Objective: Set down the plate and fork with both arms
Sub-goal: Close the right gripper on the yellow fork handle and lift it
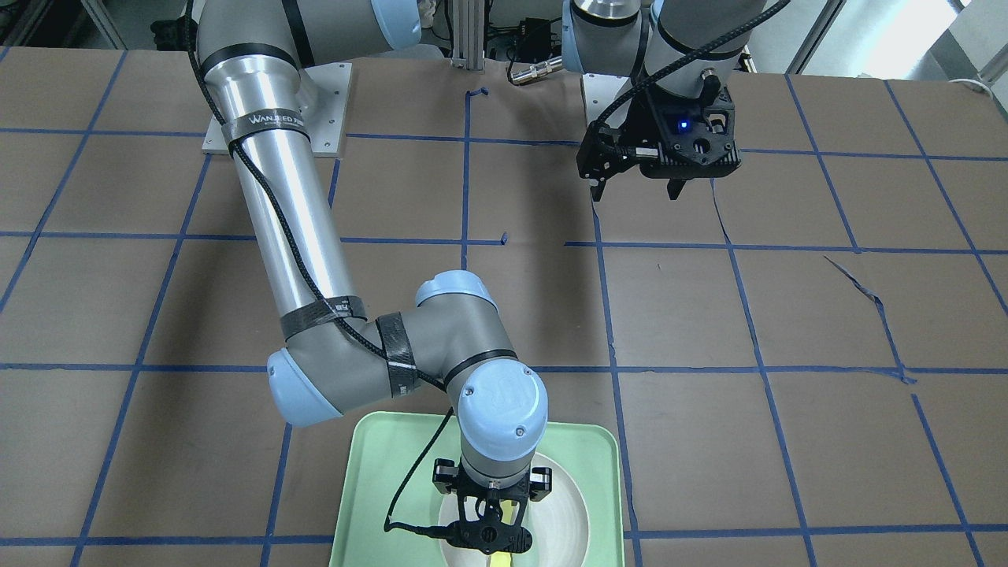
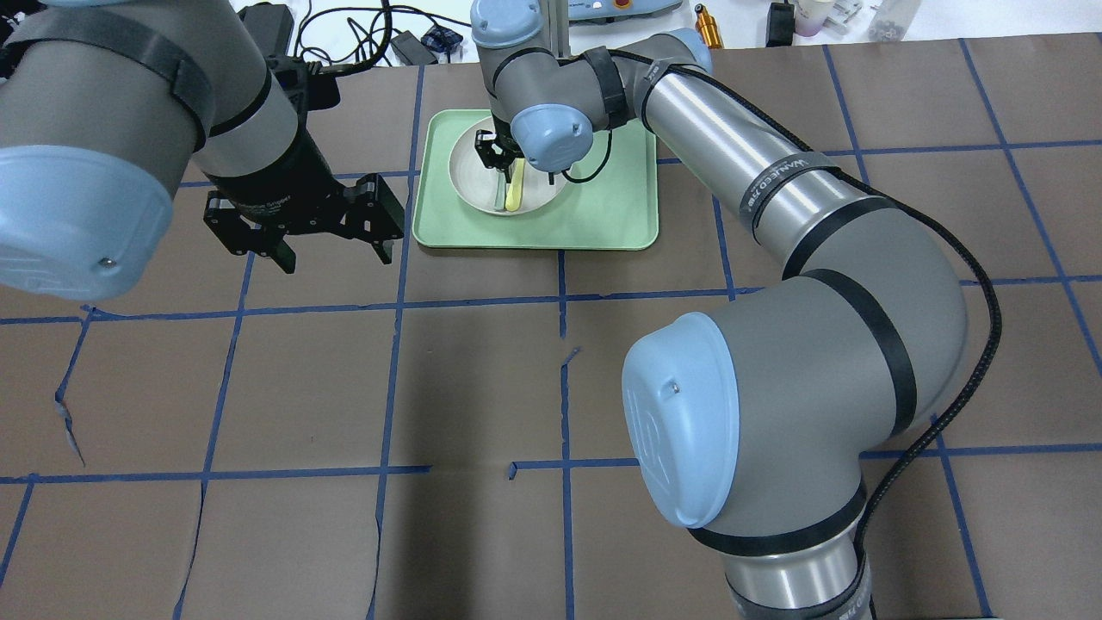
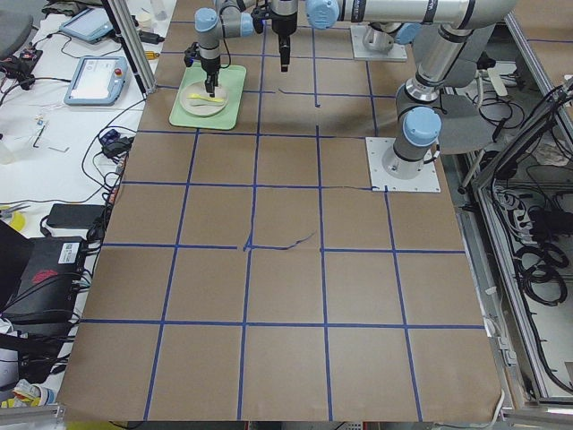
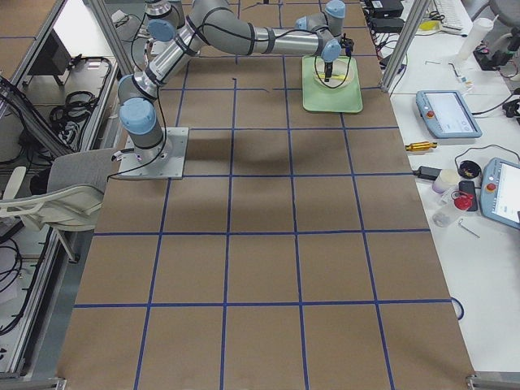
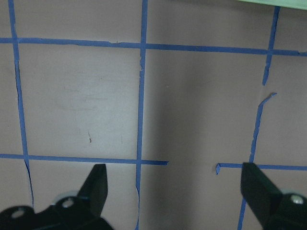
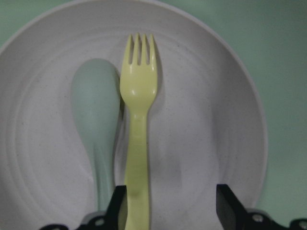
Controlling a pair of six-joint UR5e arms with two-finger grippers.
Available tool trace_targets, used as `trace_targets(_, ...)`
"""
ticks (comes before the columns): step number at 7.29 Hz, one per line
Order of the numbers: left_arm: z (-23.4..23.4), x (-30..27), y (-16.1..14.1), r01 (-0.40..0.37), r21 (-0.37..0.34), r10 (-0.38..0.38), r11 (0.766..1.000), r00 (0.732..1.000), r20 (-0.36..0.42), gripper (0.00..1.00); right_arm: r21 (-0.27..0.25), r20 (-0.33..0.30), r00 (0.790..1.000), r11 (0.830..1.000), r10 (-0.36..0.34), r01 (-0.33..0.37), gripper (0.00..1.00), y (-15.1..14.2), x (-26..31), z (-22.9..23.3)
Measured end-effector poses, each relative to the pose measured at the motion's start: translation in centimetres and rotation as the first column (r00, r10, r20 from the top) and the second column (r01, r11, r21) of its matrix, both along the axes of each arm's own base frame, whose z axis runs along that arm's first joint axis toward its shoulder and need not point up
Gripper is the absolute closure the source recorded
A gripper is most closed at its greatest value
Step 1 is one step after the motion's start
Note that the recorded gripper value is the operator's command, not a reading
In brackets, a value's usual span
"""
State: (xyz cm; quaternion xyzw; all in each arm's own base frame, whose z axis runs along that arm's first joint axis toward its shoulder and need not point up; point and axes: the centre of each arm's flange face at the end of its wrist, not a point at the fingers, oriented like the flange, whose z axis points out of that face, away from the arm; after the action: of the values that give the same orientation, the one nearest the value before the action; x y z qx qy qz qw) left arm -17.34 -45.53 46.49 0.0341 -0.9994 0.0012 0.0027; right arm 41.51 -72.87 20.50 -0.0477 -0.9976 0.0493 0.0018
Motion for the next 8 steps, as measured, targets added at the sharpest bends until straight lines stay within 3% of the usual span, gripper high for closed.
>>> trace_targets(7, -0.2, 0.1, -0.1, -0.002, 0.004, 0.002, 1.000, 1.000, 0.000, 0.00, -0.027, 0.059, 0.998, 1.000, -0.002, 0.004, 0.55, -0.4, 0.7, -1.7)
trace_targets(8, -0.2, 0.1, -0.1, -0.002, 0.004, 0.002, 1.000, 1.000, 0.001, 0.00, -0.030, 0.061, 0.998, 1.000, -0.003, 0.004, 0.69, -0.5, 0.7, -2.0)
